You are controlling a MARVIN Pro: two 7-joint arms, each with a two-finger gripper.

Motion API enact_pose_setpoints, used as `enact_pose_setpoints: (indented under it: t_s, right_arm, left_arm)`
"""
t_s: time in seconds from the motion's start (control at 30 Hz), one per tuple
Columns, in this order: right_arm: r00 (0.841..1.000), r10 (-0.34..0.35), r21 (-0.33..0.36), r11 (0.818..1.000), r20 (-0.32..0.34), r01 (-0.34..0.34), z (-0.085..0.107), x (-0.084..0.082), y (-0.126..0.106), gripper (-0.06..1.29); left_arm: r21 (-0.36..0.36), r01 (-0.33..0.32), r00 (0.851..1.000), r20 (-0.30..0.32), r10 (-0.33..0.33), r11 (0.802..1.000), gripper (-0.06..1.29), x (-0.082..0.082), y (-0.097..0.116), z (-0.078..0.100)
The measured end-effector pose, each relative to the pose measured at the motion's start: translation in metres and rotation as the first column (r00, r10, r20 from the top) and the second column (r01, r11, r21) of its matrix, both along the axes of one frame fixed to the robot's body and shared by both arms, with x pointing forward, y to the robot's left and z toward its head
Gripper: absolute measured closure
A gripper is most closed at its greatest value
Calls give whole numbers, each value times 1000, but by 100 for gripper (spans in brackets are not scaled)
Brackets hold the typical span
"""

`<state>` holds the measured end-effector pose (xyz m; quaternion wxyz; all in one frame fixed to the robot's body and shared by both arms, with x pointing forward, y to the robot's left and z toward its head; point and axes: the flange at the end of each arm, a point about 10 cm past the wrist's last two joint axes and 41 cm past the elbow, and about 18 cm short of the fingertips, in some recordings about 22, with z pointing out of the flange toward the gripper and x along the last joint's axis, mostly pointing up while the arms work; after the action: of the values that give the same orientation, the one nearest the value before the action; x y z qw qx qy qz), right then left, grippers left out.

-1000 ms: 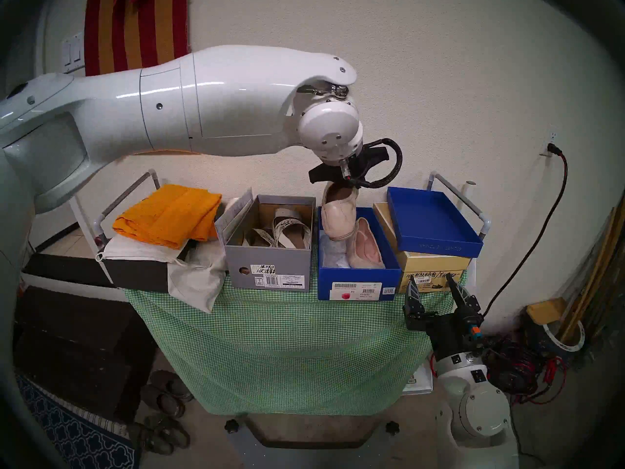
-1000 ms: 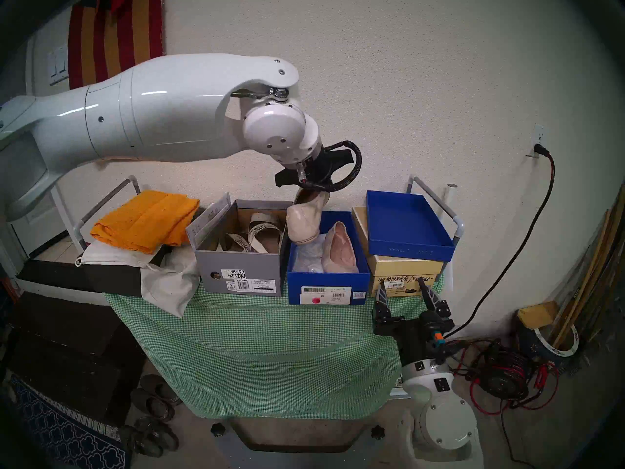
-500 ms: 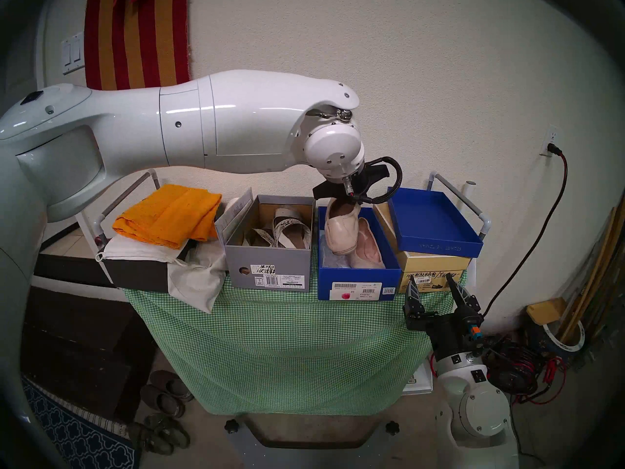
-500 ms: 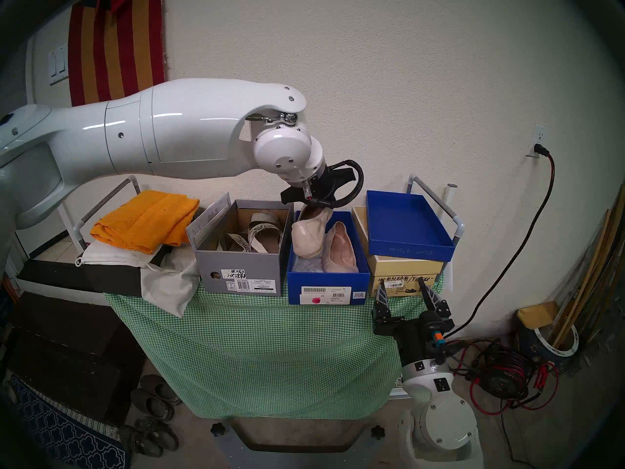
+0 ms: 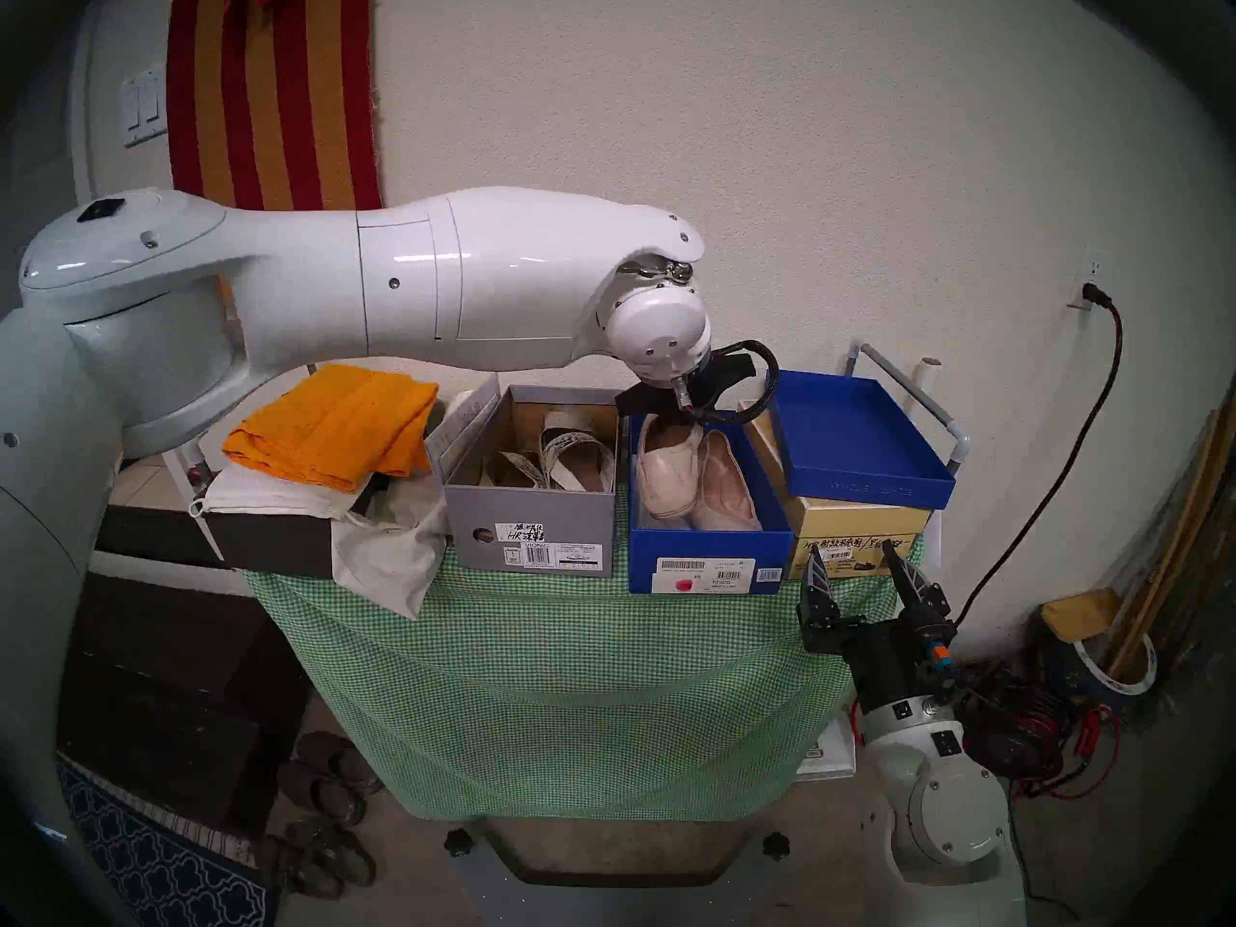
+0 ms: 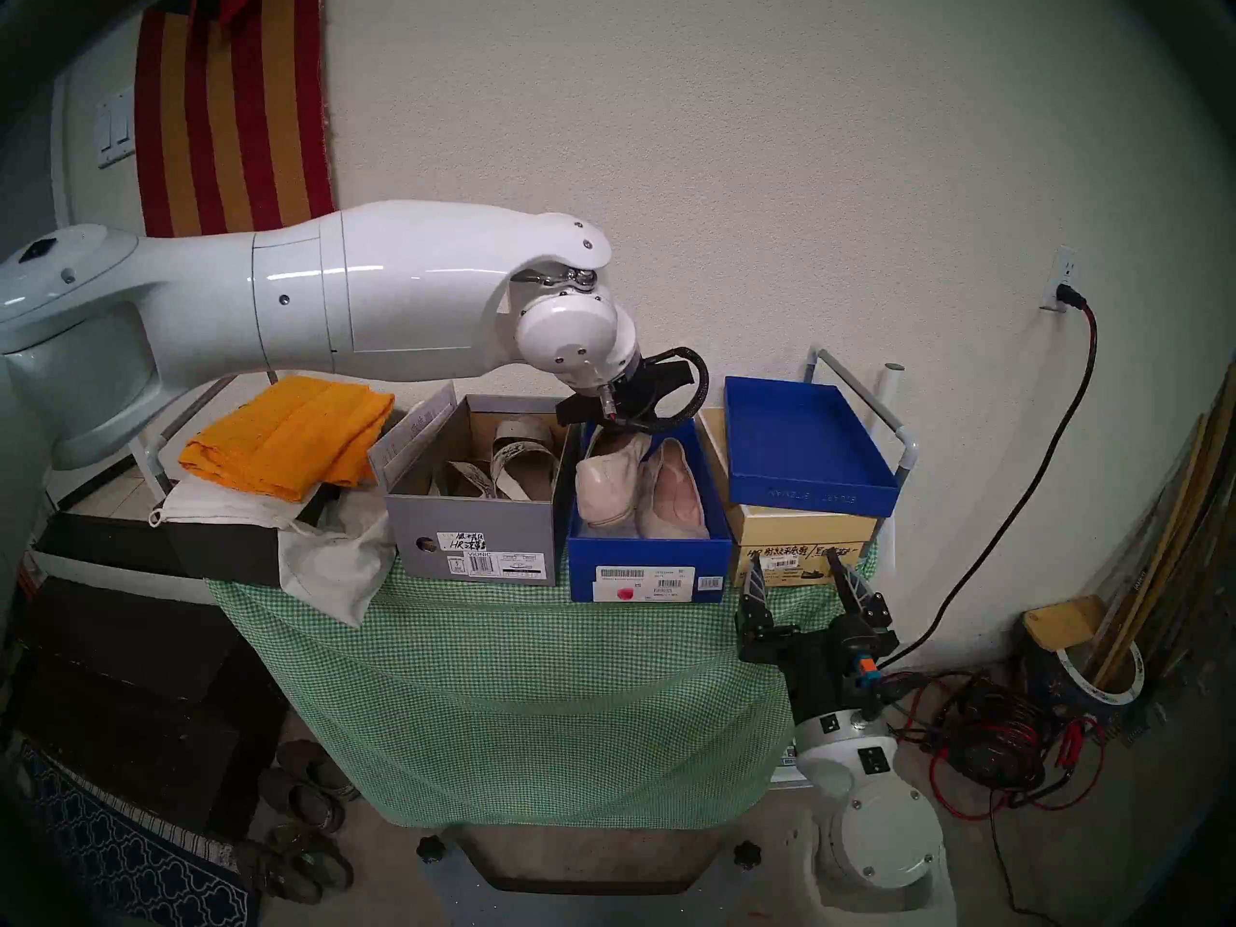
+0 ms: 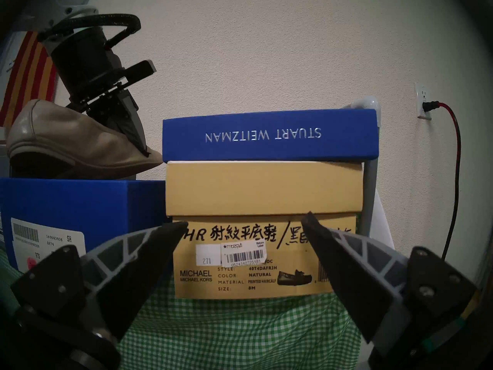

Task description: Put shoes into shoe box

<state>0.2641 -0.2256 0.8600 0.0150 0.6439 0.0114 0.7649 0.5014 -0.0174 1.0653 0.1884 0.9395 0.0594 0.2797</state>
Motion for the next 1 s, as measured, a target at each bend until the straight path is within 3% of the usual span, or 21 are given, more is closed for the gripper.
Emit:
enact_pose_setpoints:
  t_s: [0.37, 1.0]
  right_arm:
    - [1000, 0, 0, 1000, 0, 0, 0, 0, 0, -1]
    - [1000, 0, 0, 1000, 0, 0, 0, 0, 0, -1]
  left_arm:
    - [10, 26, 999, -27, -26, 1000, 126, 14, -7, -18]
    - [20, 19, 998, -64, -17, 1000, 126, 26, 3, -53]
